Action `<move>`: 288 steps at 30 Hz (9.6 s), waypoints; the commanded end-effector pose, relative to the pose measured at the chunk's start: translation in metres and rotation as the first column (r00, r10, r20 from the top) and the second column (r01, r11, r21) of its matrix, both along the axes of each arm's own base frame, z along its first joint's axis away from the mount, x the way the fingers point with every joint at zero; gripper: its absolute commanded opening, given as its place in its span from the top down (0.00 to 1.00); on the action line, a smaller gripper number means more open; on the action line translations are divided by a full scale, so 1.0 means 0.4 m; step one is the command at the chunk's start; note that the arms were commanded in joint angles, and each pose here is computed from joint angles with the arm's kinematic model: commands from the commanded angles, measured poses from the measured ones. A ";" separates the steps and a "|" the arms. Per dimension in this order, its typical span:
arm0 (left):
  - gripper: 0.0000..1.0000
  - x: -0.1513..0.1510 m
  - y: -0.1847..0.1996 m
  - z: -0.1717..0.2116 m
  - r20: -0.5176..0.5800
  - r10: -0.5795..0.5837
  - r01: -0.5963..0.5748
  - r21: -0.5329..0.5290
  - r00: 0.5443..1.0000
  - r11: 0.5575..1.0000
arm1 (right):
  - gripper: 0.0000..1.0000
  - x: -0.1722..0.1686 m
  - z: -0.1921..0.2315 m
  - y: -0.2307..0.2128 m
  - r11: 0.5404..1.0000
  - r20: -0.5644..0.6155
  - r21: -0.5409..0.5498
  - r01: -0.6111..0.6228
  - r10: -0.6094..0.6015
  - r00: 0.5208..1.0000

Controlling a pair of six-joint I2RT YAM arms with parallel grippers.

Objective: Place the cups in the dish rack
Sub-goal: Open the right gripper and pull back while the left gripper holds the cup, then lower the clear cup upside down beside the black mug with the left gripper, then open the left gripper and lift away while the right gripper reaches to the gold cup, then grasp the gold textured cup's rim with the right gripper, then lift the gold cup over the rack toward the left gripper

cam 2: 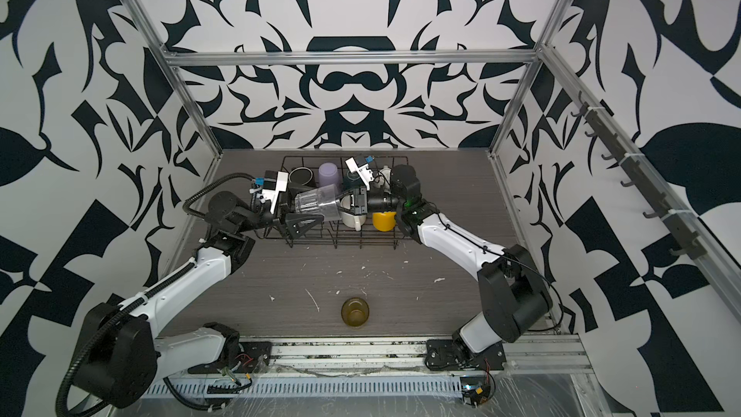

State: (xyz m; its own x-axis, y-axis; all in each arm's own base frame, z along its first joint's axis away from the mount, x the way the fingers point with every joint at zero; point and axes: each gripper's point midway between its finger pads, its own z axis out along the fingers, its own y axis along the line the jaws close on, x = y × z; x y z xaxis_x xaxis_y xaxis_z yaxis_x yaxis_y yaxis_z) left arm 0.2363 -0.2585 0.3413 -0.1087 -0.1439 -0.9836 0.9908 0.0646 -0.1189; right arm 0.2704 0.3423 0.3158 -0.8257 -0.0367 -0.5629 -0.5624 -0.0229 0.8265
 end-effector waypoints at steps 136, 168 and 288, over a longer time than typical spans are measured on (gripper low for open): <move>0.01 0.392 0.301 -0.534 -0.109 0.955 -0.220 0.960 0.277 0.173 | 0.06 0.162 -0.104 -0.397 0.452 0.489 -0.367 0.813 -0.650 0.581; 0.01 0.399 0.210 -0.399 -0.396 0.872 -0.443 0.753 0.286 0.487 | 0.16 0.112 -0.192 -0.345 0.461 0.523 -0.548 0.698 -0.462 0.716; 0.01 0.037 0.091 -0.024 -0.091 0.273 -0.270 0.045 0.958 0.962 | 1.00 0.106 0.058 -0.244 0.895 0.083 0.010 0.446 -0.445 0.892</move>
